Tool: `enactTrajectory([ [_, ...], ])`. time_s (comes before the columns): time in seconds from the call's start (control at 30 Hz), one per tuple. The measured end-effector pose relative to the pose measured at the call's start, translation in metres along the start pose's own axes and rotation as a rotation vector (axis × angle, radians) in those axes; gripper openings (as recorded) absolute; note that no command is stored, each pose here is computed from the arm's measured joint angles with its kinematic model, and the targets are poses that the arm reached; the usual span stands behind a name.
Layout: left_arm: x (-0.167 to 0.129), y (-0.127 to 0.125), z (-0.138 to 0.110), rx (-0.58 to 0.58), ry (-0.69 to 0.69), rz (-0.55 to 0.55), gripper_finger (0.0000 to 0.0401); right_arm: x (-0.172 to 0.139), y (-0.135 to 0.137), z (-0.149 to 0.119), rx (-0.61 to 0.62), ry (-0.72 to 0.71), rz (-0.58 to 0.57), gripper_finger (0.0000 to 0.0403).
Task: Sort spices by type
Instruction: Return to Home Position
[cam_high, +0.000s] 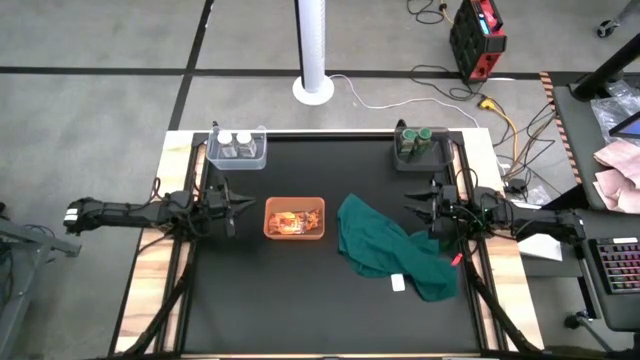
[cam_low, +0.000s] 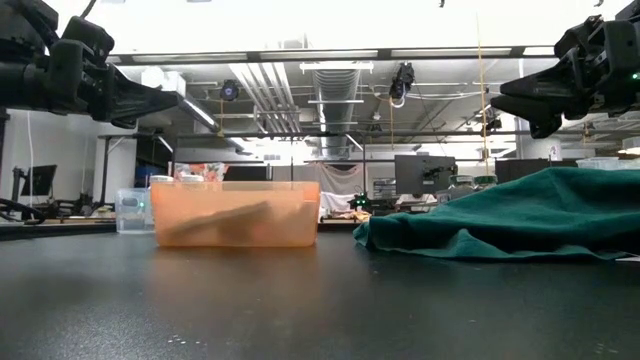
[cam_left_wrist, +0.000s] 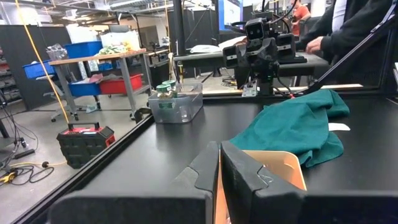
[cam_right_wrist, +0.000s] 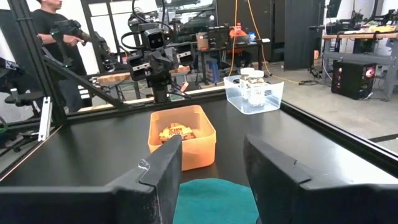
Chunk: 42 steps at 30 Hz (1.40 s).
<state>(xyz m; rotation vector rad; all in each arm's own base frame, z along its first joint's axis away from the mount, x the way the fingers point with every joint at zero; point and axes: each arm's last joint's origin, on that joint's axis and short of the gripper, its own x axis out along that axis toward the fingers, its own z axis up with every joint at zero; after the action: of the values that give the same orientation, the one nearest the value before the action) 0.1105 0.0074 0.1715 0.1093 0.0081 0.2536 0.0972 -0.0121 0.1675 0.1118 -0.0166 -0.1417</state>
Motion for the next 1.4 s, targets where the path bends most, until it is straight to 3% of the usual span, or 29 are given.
enactTrajectory([
  [0.33,0.0000,0.0000,0.0000,0.000,0.000,0.000,0.0002,0.0000,0.0000,0.0000,0.000,0.000,0.000,0.0169],
  [1.07,0.0004,-0.0002,-0.0005,0.001,0.006,-0.001,0.0002,0.0000,0.0000,0.0000,0.000,0.000,0.000,0.0128],
  [1.4,0.0005,-0.0003,-0.0009,0.002,0.008,-0.001,0.0002,0.0000,0.0000,0.0000,0.000,0.000,0.000,0.0135],
])
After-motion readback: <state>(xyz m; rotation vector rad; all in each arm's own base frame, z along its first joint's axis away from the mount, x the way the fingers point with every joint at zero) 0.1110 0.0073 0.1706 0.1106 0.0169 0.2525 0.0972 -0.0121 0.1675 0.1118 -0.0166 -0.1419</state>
